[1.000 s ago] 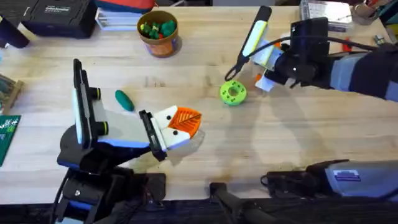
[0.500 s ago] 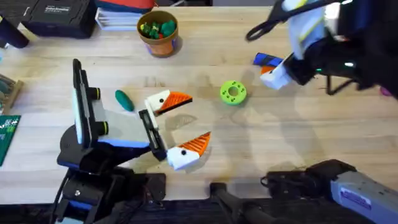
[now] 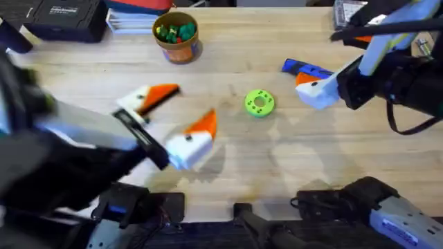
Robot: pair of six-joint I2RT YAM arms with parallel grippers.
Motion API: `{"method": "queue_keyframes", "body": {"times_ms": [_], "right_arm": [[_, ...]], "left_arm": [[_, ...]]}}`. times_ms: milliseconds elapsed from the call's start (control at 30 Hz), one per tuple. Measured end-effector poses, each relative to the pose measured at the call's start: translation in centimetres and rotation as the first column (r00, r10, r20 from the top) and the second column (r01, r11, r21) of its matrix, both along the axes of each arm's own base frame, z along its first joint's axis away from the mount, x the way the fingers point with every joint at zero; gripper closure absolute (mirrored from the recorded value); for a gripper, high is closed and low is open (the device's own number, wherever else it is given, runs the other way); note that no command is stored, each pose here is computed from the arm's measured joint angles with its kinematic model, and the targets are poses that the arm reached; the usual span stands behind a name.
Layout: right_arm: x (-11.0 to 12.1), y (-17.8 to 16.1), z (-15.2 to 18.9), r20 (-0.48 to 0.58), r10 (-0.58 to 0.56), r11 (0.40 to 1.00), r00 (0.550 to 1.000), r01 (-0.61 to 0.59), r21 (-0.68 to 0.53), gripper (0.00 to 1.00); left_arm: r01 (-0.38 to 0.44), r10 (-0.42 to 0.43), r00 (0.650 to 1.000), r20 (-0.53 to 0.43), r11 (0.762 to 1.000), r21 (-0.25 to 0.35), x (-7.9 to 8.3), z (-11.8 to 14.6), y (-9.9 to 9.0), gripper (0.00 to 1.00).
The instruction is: Pick up the gripper from the table and insert it into the empty holder that is missing its gripper. Then pick up a screw, insert it into the mounting hole, and use the screwdriver to tighten it. Finally, clean up the table by picking up the vegetable and placing it into the bucket.
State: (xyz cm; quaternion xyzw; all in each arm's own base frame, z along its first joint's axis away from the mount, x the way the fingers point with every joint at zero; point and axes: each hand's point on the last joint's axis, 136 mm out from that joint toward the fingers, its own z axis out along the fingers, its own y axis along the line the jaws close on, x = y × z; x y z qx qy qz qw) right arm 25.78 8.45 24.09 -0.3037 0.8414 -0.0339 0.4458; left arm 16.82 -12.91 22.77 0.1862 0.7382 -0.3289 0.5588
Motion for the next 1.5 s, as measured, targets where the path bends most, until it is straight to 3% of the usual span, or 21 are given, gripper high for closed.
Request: {"method": "queue_keyframes", "body": {"times_ms": [133, 167, 267, 400, 467, 633, 767, 900, 1033, 1167, 1300, 1400, 1500], "right_arm": [[-0.2, 0.5, 0.0, -0.003, 0.011, 1.0, 1.0, -0.011, 0.009, 0.008], [-0.2, 0.7, 0.0, -0.005, 0.015, 1.0, 1.0, -0.015, 0.014, 0.007], [-0.2, 0.7, 0.0, -0.006, 0.013, 1.0, 1.0, -0.013, 0.017, 0.008], [-0.2, 0.7, 0.0, -0.006, 0.013, 1.0, 1.0, -0.013, 0.017, 0.008], [-0.2, 0.7, 0.0, -0.006, 0.014, 1.0, 1.0, -0.013, 0.017, 0.008], [-0.2, 0.7, 0.0, -0.006, 0.013, 1.0, 1.0, -0.013, 0.017, 0.008], [-0.2, 0.7, 0.0, -0.006, 0.013, 1.0, 1.0, -0.013, 0.017, 0.008], [-0.2, 0.7, 0.0, -0.006, 0.013, 1.0, 1.0, -0.013, 0.017, 0.008], [-0.2, 0.7, 0.0, -0.006, 0.013, 1.0, 1.0, -0.013, 0.017, 0.007], [-0.2, 0.7, 0.0, -0.006, 0.013, 1.0, 1.0, -0.013, 0.017, 0.008], [-0.2, 0.7, 0.0, -0.006, 0.013, 1.0, 1.0, -0.013, 0.017, 0.008], [-0.2, 0.7, 0.0, -0.006, 0.013, 1.0, 1.0, -0.013, 0.017, 0.008], [-0.2, 0.7, 0.0, -0.006, 0.013, 1.0, 1.0, -0.013, 0.017, 0.009]], "left_arm": [[-0.159, 0.175, 0.971, -0.164, 0.981, 0.108, 1.8, 1.2, 2.4, 0.015], [-0.221, 0.288, 0.908, -0.304, 0.946, 0.238, 3.5, 0.1, 3.9, 0.015], [-0.231, 0.365, 0.84, -0.403, 0.911, 0.342, 5.5, -1.2, 4.7, 0.015], [-0.219, 0.42, 0.776, -0.471, 0.879, 0.423, 7.6, -2.8, 5.2, 0.015], [-0.235, 0.47, 0.728, -0.5, 0.855, 0.462, 8.1, -4.0, 5.9, 0.016], [-0.363, 0.66, 0.482, -0.576, 0.749, 0.554, 8.7, -7.7, 9.9, 0.015], [-0.423, 0.735, 0.29, -0.613, 0.673, 0.607, 9.2, -10.5, 12.6, 0.015], [-0.434, 0.762, 0.158, -0.629, 0.625, 0.648, 9.1, -12.6, 14.3, 0.015], [-0.42, 0.767, 0.053, -0.64, 0.598, 0.682, 8.7, -14.5, 15.6, 0.016], [-0.41, 0.763, -0.026, -0.645, 0.581, 0.703, 8.7, -16.4, 16.7, 0.015], [-0.416, 0.761, -0.056, -0.647, 0.571, 0.708, 9.4, -17.7, 17.3, 0.025], [-0.411, 0.76, -0.063, -0.647, 0.571, 0.71, 9.6, -18.2, 17.3, 0.174], [-0.412, 0.759, -0.066, -0.647, 0.57, 0.711, 9.6, -18.2, 17.3, 0.401]]}}
